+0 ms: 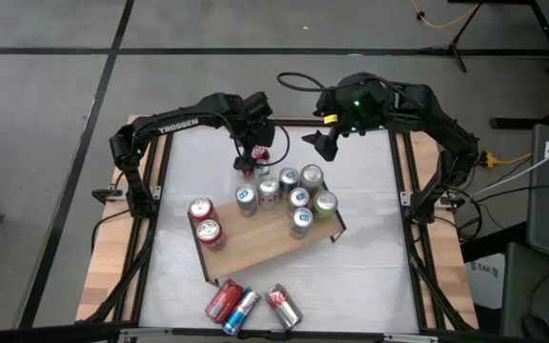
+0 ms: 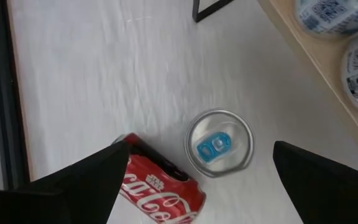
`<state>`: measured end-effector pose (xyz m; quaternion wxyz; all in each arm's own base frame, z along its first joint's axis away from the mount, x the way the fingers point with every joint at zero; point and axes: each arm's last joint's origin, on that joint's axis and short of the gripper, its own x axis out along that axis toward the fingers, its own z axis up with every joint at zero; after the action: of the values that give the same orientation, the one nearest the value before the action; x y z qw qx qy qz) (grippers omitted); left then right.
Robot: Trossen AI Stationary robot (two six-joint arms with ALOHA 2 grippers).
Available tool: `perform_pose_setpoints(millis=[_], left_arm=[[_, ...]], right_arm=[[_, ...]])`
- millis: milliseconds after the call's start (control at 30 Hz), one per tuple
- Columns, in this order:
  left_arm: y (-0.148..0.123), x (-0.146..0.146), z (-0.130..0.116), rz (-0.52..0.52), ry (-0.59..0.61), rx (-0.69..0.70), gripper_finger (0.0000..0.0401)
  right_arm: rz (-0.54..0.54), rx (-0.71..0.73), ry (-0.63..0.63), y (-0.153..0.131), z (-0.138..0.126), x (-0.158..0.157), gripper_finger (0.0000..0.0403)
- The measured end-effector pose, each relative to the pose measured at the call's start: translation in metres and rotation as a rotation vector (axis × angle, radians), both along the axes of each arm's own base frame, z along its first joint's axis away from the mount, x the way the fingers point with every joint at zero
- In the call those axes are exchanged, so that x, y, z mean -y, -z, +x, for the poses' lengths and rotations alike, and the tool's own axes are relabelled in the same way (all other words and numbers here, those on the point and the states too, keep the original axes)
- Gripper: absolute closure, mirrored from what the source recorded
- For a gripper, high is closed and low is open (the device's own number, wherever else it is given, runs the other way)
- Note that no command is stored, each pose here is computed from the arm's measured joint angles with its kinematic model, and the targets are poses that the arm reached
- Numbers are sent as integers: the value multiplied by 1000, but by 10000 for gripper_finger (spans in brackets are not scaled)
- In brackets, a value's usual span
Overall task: Place canned beverage on shelf
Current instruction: Put the blue soda can on the shelf aligned with the other blue soda can
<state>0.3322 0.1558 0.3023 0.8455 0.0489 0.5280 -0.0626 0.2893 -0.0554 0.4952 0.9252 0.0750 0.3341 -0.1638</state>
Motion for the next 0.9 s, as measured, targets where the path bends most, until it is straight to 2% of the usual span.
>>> perform_pose_setpoints(millis=[533,900], left_arm=[[8,5,2,-14,0,-7,8],[8,21,9,5,40,-18,8]], right_arm=[[-6,-56,-12,2,-8,-2,47],[7,-123,-13,6,-12,-2,47]])
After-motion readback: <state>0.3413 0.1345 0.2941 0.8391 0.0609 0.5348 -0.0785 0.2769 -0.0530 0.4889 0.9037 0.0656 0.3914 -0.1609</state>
